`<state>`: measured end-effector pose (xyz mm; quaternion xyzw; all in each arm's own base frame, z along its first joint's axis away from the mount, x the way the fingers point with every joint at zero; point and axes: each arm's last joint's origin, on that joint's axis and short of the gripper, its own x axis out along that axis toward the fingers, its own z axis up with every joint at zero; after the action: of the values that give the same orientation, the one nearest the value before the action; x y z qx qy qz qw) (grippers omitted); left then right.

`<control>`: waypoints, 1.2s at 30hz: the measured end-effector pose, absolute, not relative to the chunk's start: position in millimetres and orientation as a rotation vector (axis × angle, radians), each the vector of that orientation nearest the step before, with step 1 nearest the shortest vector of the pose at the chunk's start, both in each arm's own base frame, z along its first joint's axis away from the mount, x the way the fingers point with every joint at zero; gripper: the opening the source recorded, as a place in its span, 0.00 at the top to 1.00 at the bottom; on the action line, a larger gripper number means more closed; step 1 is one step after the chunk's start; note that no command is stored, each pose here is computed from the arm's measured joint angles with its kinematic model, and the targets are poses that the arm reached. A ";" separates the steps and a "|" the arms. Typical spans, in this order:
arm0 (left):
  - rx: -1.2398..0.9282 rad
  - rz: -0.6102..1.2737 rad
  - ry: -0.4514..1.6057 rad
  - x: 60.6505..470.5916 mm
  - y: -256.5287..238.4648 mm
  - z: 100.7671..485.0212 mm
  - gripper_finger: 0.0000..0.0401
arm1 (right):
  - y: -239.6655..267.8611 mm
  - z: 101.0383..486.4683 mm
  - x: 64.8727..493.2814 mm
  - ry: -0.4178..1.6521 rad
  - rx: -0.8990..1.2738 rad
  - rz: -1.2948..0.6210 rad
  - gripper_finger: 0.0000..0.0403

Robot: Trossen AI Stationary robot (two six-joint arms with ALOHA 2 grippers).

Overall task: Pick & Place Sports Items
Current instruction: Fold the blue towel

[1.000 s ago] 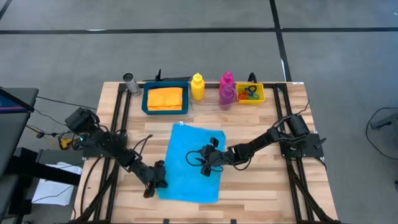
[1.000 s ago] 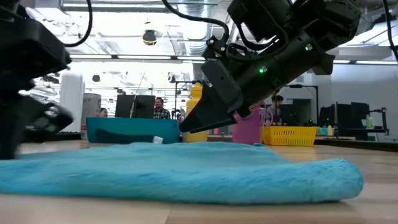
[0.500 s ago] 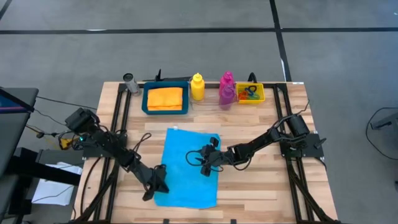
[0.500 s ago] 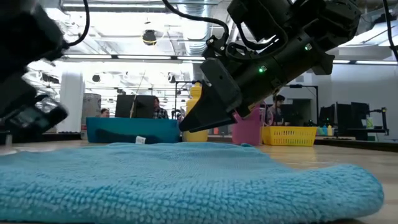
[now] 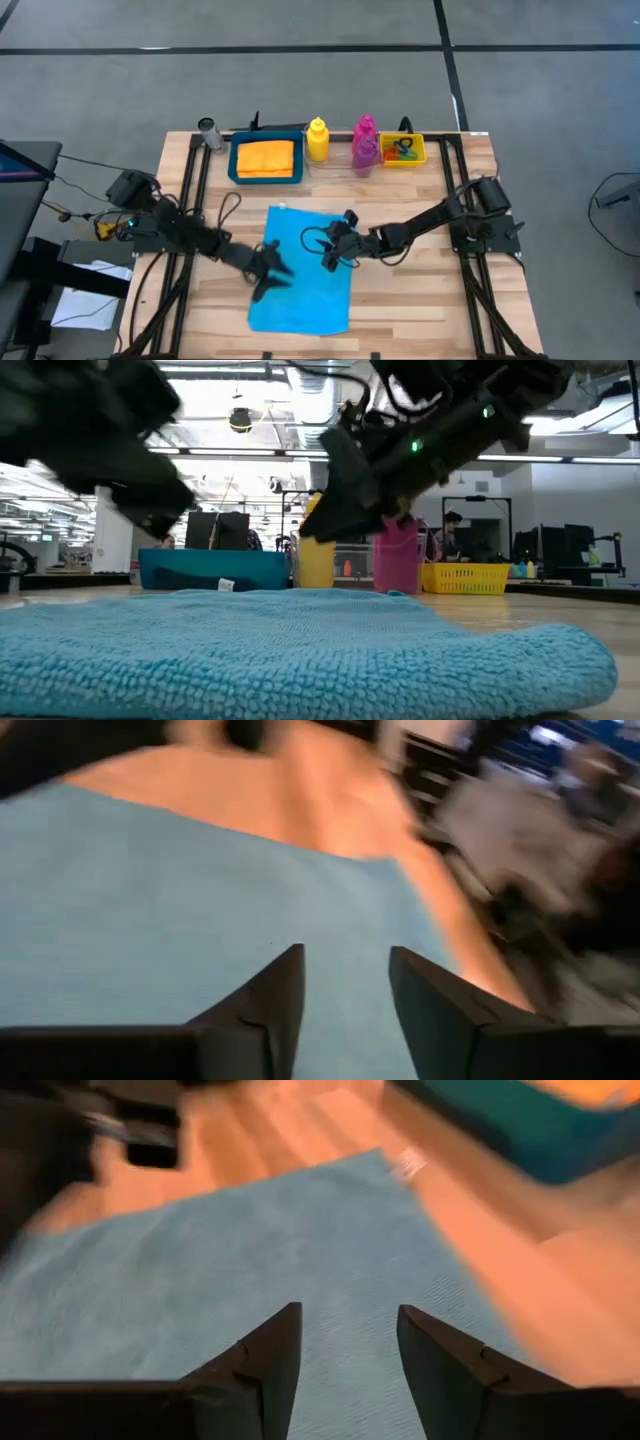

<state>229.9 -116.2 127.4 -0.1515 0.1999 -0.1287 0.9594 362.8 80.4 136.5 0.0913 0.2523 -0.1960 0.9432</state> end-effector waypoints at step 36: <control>-0.406 0.579 0.764 188.1 8.6 142.4 0.30 | 76.8 130.6 276.0 0.749 0.237 -0.675 0.61</control>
<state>188.1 8.6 142.4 -0.1942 0.3651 0.2765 0.8675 276.0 76.8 130.6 0.1133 0.3582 -0.3224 0.8689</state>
